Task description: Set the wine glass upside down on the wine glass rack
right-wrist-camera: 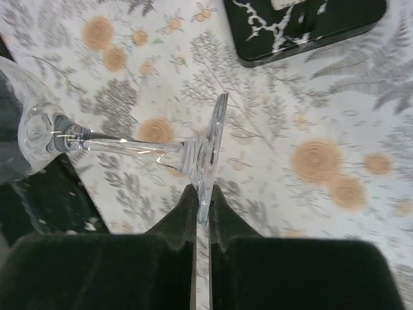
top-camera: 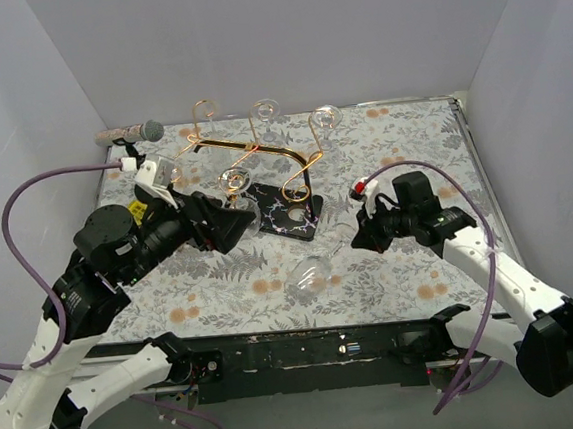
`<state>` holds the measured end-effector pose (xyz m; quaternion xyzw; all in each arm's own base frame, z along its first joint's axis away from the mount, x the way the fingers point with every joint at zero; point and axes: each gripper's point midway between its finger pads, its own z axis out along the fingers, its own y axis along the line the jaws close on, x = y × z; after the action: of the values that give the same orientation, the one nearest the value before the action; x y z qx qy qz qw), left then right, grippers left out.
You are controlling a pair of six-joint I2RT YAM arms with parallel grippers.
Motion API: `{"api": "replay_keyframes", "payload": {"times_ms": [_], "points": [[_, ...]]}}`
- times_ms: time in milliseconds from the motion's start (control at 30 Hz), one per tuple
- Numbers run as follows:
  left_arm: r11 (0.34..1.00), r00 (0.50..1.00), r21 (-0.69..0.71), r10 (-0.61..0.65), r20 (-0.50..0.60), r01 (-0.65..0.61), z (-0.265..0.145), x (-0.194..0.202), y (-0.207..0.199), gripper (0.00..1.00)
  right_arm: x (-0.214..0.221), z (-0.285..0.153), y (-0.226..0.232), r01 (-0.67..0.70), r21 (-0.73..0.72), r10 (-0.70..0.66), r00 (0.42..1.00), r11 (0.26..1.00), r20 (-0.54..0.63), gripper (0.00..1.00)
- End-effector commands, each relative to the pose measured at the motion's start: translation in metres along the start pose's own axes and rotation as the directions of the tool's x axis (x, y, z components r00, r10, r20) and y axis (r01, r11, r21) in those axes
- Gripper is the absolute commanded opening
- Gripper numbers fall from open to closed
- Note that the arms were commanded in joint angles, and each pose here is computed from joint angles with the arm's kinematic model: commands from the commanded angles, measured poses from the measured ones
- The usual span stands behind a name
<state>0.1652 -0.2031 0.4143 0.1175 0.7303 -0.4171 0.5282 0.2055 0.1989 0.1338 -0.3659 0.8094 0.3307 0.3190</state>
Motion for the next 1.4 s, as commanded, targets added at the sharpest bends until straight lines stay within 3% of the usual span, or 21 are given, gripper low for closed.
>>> {"api": "replay_keyframes", "payload": {"times_ms": [0,100,300,500,667,800,933,1367], "points": [[0.985,0.999,-0.162,0.052,-0.018,-0.054,0.012,0.004,0.033,0.98,-0.042,-0.037,-0.026,0.394,0.161,-0.392,0.919,0.905,-0.041,0.01],[0.974,0.997,-0.212,0.068,-0.033,-0.073,0.020,0.007,0.044,0.98,-0.069,-0.056,-0.031,0.579,0.177,-0.571,0.815,0.796,-0.098,0.01],[0.970,0.997,-0.232,0.073,-0.009,-0.073,0.017,0.008,0.051,0.98,-0.141,-0.097,-0.029,0.845,0.216,-0.826,0.528,0.489,-0.196,0.01],[0.971,0.996,-0.234,0.070,0.062,-0.053,-0.001,-0.006,0.048,0.98,-0.203,-0.109,-0.008,0.930,0.315,-0.916,0.282,0.188,-0.286,0.01],[0.971,0.993,-0.235,0.073,0.098,-0.048,-0.009,-0.016,0.045,0.98,-0.241,-0.109,0.018,0.907,0.415,-0.929,0.091,-0.071,-0.358,0.01],[0.971,0.993,-0.234,0.074,0.097,-0.050,-0.012,-0.017,0.044,0.98,-0.253,-0.099,0.030,0.872,0.460,-0.928,0.017,-0.169,-0.373,0.01],[0.972,0.992,-0.231,0.072,0.106,-0.045,-0.017,-0.018,0.043,0.98,-0.261,-0.093,0.032,0.847,0.480,-0.918,-0.020,-0.226,-0.397,0.01],[0.974,0.991,-0.224,0.067,0.115,-0.040,-0.022,-0.017,0.043,0.98,-0.277,-0.070,0.040,0.809,0.519,-0.923,-0.073,-0.276,-0.377,0.01]]}}
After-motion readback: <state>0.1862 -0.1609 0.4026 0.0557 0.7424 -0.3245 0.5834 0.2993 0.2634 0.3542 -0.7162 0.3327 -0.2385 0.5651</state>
